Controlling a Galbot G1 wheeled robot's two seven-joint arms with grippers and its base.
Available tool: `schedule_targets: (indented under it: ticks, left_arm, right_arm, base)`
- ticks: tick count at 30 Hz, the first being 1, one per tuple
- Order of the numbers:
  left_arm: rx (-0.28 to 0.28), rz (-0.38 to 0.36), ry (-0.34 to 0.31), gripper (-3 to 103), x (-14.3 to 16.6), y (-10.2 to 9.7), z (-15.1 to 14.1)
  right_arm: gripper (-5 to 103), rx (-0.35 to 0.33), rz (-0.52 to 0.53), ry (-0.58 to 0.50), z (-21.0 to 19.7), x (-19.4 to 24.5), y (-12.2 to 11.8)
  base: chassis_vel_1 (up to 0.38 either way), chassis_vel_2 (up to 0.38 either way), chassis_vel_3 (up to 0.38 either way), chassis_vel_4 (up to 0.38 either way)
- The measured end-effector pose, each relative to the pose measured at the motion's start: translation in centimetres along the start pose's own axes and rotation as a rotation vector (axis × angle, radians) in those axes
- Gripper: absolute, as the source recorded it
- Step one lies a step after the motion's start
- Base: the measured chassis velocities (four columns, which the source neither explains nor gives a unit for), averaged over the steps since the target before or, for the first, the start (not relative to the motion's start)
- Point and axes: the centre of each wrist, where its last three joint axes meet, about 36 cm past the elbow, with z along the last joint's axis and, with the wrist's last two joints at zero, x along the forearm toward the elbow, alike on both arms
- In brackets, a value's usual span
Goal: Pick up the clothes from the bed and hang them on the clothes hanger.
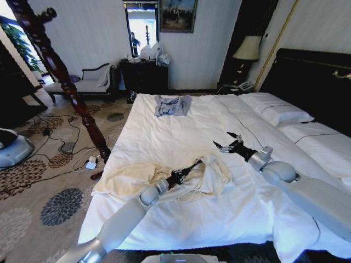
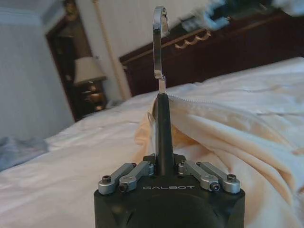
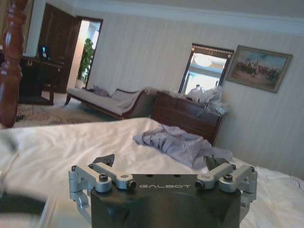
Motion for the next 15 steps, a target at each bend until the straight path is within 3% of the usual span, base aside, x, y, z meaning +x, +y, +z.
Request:
schedule_targets:
  ticks: [8, 15]
  left_arm:
    - [0.006, -0.090, -0.050, 16, 1.1, 1.4, -1.8]
    - [-0.029, -0.120, -0.126, 16, 1.4, 3.2, -5.9]
  right_arm:
    - [101, 0.001, -0.060, 0.035, 1.5, 0.5, 2.1]
    - [91, 0.005, -0.104, -0.014, 1.4, 0.1, 2.0]
  base:
    - [0.000, 0.000, 0.000, 0.000]
    - [0.000, 0.000, 0.000, 0.000]
